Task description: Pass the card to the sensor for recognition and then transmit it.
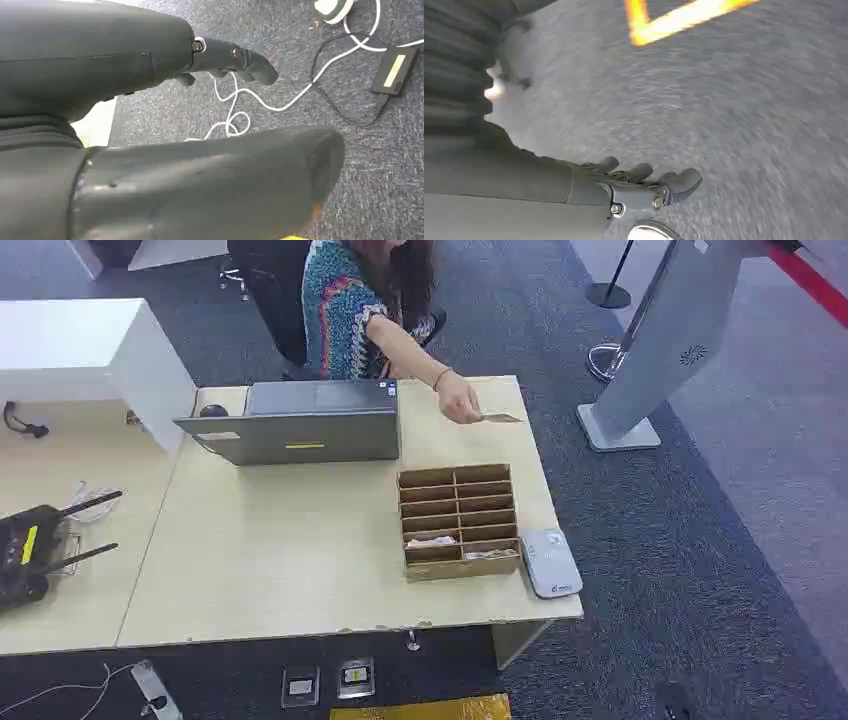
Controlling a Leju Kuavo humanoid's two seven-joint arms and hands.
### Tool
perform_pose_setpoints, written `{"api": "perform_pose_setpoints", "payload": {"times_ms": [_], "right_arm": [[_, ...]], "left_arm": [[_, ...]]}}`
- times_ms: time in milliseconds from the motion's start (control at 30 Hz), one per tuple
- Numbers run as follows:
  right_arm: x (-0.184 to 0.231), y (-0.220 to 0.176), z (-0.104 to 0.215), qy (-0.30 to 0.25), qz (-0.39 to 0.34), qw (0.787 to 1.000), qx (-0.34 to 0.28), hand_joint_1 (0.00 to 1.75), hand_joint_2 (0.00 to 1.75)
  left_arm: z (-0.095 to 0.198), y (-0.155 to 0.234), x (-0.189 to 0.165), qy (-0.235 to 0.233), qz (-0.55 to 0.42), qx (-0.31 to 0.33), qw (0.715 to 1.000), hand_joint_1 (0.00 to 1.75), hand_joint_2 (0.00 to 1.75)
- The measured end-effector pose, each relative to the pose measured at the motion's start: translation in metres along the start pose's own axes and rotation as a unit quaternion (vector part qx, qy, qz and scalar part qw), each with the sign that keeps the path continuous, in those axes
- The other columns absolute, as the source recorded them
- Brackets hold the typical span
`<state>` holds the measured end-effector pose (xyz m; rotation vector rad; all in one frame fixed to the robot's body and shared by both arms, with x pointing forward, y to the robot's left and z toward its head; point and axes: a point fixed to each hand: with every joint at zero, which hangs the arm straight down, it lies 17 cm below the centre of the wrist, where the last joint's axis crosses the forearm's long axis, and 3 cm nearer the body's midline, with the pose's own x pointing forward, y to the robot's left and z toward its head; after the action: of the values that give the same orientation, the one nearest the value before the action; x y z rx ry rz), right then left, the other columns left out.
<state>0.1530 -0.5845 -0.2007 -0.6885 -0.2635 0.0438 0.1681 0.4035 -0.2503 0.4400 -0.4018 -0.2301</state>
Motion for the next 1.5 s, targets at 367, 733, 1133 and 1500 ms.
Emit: {"api": "perform_pose_setpoints", "payload": {"times_ms": [367,733,1133,1500], "right_arm": [[0.088,-0.179,-0.016,-0.056,-0.267,0.952,-0.141,0.0,1.75],[0.189,-0.351,0.03,-0.179,-0.453,0.838,-0.248,0.0,1.75],[0.391,-0.528,0.238,-0.468,-0.432,0.684,-0.355,0.0,1.75],[0.581,-0.424,0.479,-0.647,0.021,0.553,-0.524,0.0,1.75]], "left_arm": [[-0.001,0.006,0.004,-0.016,-0.001,0.004,1.0,0.0,0.0],[-0.002,0.009,0.006,-0.019,0.005,0.011,1.0,0.0,0.0],[-0.002,0.011,0.014,-0.035,-0.004,0.014,0.999,0.0,0.0],[-0.006,0.015,0.041,-0.072,-0.033,0.004,0.997,0.0,0.0]]}}
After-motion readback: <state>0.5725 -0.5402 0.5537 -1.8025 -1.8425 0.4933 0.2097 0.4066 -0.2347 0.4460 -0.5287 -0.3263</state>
